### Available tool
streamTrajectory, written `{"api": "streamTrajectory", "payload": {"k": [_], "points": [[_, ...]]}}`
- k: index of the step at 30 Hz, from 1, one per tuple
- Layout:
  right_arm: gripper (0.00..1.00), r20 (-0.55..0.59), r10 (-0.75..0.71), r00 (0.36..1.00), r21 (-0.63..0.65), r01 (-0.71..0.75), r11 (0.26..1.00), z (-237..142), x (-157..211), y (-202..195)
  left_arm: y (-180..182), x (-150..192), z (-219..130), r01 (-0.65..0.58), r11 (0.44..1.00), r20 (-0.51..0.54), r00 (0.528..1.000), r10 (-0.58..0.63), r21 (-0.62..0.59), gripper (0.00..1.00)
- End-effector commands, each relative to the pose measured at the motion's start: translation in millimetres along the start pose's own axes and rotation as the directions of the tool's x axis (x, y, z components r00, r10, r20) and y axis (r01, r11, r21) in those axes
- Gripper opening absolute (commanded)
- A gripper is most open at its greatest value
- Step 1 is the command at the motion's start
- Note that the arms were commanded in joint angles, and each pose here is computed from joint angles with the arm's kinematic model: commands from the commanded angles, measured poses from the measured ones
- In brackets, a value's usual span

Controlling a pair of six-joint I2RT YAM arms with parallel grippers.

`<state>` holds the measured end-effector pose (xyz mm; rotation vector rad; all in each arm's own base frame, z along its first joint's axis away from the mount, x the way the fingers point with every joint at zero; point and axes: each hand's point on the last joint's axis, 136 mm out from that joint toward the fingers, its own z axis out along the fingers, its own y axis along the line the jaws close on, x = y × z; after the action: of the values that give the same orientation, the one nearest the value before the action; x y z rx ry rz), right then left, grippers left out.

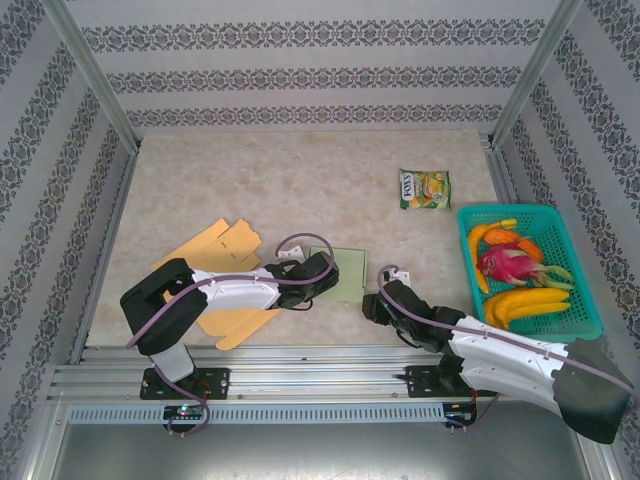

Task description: Fold the paper box

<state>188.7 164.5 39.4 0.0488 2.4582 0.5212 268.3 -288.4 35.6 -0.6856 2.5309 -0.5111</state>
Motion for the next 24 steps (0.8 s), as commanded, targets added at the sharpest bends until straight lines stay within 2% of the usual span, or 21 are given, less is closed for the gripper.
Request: {"api": "streamTrajectory", "payload": {"k": [1, 10, 24], "points": [[0.48, 0.021, 0.04, 0.999, -0.078, -0.038, 0.996, -4.1, -5.1, 15.5, 37.2, 10.5, 11.6, -0.033, 0.99, -0.013, 0.999, 0.031, -0.135, 0.78], [0.47, 0.06, 0.058, 0.997, -0.107, -0.051, 0.993, -8.4, -18.7, 26.3, 36.7, 8.7, 8.1, -0.035, 0.991, -0.009, 0.999, 0.034, -0.133, 0.78], [0.41, 0.013, 0.051, 0.999, -0.139, -0.049, 0.989, 7.6, -18.5, 46.0, 36.4, 9.0, 7.8, -0.035, 0.991, -0.011, 0.999, 0.034, -0.128, 0.78]]}}
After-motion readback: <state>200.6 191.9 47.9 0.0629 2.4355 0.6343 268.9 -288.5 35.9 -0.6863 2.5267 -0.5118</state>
